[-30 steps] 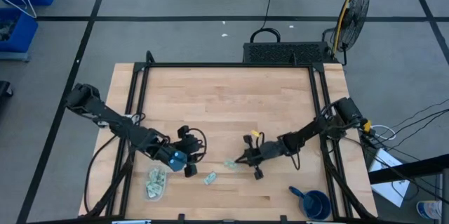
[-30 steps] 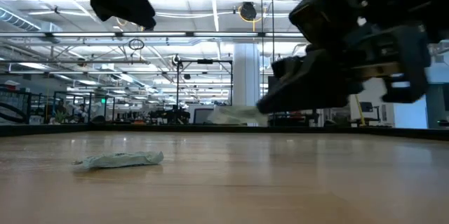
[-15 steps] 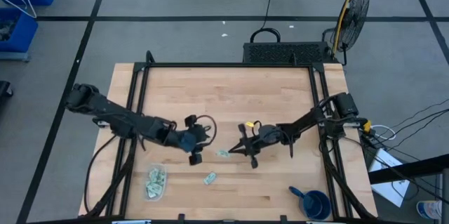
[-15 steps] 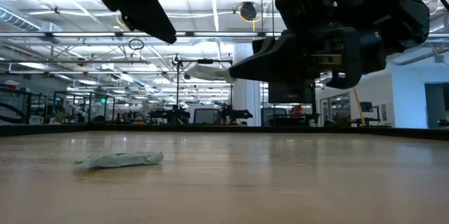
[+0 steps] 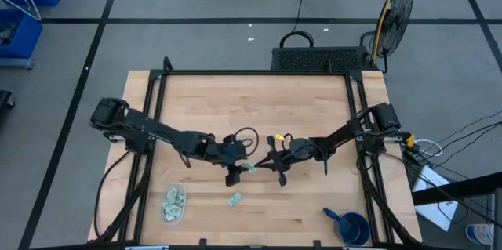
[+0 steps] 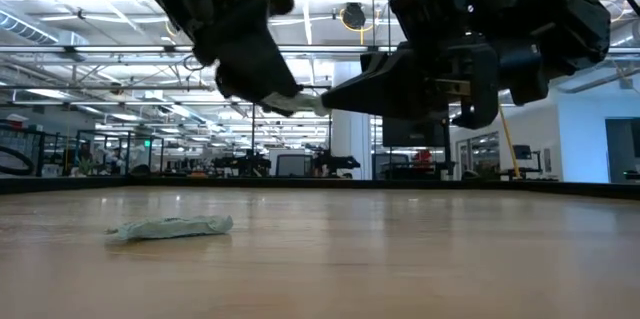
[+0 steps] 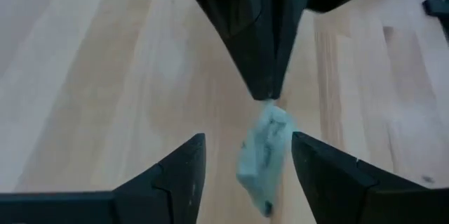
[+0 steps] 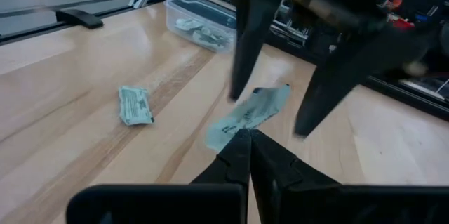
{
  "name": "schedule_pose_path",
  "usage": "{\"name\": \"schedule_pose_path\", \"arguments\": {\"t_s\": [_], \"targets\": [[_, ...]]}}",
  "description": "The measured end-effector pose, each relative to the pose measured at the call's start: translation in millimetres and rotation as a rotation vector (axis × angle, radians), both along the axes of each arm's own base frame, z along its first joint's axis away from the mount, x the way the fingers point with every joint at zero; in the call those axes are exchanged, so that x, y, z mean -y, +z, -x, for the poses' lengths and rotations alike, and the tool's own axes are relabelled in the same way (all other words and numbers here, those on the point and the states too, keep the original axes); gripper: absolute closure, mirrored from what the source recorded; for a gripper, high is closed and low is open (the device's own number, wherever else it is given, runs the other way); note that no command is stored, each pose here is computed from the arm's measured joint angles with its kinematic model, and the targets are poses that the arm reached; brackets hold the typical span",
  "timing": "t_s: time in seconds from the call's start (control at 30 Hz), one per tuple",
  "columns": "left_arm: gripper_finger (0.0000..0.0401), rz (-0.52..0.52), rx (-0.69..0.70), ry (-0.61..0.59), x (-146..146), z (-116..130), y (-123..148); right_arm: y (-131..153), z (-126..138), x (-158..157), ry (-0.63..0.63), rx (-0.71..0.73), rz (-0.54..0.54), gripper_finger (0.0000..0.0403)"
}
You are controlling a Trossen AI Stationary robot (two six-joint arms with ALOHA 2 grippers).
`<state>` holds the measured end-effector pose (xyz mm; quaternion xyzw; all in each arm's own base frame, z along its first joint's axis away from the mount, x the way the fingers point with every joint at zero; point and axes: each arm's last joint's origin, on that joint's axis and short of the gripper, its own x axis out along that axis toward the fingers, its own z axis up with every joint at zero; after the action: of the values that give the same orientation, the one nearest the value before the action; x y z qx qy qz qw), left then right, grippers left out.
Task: Pick and place Stevia / Truvia into bins
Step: Put the stevia packet into the transparent bin
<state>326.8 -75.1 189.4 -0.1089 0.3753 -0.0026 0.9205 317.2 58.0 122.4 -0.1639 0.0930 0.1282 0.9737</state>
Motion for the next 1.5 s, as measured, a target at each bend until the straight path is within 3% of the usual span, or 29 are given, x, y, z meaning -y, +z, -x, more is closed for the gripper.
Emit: {"name": "schedule_pose_path", "arguments": {"t_s": [0.2, 0.4, 0.53, 0.83, 1.0, 1.13, 1.3, 1.37, 1.5], "targets": [[0.0218, -0.021, 0.014, -0.025, 1, -7, -9, 0, 0, 0, 0.000, 0.002, 0.000, 0.0403], [0.0317, -0.020, 0.044, -0.029, 1, -9, -7, 0, 0, 2, -0.011, -0.002, -0.016, 0.0402], [0.0387, -0.022, 0.035, -0.029, 1, -8, -8, 1, -1, 4, -0.099, -0.003, -0.050, 0.0384], [0.0396, 0.029, -0.068, -0.054, 5, 4, -7, 0, -2, 11, -0.208, -0.020, -0.120, 0.0301], [0.0397, 0.027, -0.240, -0.063, 14, 39, 12, -6, 0, 11, -0.235, -0.073, -0.108, 0.0274], [0.0398, 0.048, -0.330, -0.007, 30, 76, 47, -8, 0, 13, -0.242, -0.098, -0.099, 0.0269], [0.0397, 0.235, -0.507, 0.031, 61, 123, 67, -8, 0, 16, -0.253, -0.095, -0.109, 0.0272], [0.0398, 0.285, -0.605, 0.086, 74, 140, 66, -7, 0, 16, -0.253, -0.092, -0.111, 0.0272], [0.0393, 0.284, -0.746, 0.293, 93, 167, 52, -7, 0, 15, -0.251, -0.090, -0.114, 0.0272]]}}
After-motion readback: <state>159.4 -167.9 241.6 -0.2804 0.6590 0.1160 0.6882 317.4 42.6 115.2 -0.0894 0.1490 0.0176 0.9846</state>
